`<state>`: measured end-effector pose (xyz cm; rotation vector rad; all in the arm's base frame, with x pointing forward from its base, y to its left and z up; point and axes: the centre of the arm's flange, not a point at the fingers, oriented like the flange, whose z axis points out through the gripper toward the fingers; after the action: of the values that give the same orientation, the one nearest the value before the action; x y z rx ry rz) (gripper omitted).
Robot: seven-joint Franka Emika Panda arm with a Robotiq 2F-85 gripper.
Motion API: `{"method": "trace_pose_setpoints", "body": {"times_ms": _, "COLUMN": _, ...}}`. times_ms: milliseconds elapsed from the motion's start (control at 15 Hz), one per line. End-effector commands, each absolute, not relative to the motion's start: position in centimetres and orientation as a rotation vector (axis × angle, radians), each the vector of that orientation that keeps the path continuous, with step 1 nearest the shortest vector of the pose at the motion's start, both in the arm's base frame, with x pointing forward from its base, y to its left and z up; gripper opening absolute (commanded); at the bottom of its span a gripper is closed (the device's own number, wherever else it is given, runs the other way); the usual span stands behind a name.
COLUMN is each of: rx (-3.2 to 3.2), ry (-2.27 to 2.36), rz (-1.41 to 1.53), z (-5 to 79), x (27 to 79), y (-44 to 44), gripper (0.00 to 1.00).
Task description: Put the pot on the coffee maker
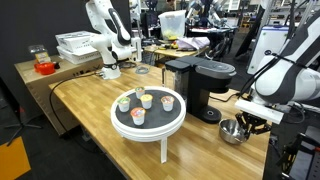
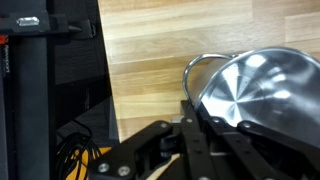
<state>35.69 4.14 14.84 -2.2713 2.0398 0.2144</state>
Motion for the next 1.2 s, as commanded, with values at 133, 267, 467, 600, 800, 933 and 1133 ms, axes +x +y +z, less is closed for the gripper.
{"method": "trace_pose_setpoints", "body": {"times_ms": 133, "rx": -2.318, "ry": 1.985, "rz": 0.107, "z": 18.1, "x": 35.2, "y": 4.3, "gripper": 0.02}}
{"method": "trace_pose_setpoints", "body": {"times_ms": 267, "rx": -2.339, "ry": 1.960, "rz": 0.076, "z": 19.1, "x": 35.9, "y": 4.2, "gripper": 0.02}}
{"method": "trace_pose_setpoints", "body": {"times_ms": 467, "rx": -2.367, "ry": 1.938, "rz": 0.034, "z": 20.1, "x": 36.7, "y": 3.3, "gripper": 0.02}}
{"method": "trace_pose_setpoints", "body": {"times_ms": 600, "rx": -2.382, "ry": 1.921, "rz": 0.007, "z": 20.4, "x": 37.7, "y": 2.5, "gripper": 0.02}}
{"method": "trace_pose_setpoints", "body": {"times_ms": 800, "rx": -2.416, "ry": 1.875, "rz": -0.014, "z": 20.8, "x": 38.6, "y": 1.5, "gripper": 0.02}}
{"method": "trace_pose_setpoints", "body": {"times_ms": 933, "rx": -2.430, "ry": 1.833, "rz": -0.023, "z": 20.8, "x": 39.2, "y": 1.4, "gripper": 0.02}}
{"method": "trace_pose_setpoints", "body": {"times_ms": 1133, "rx": -2.453, "ry": 1.782, "rz": -0.025, "z": 20.7, "x": 39.9, "y": 1.6, "gripper": 0.02}}
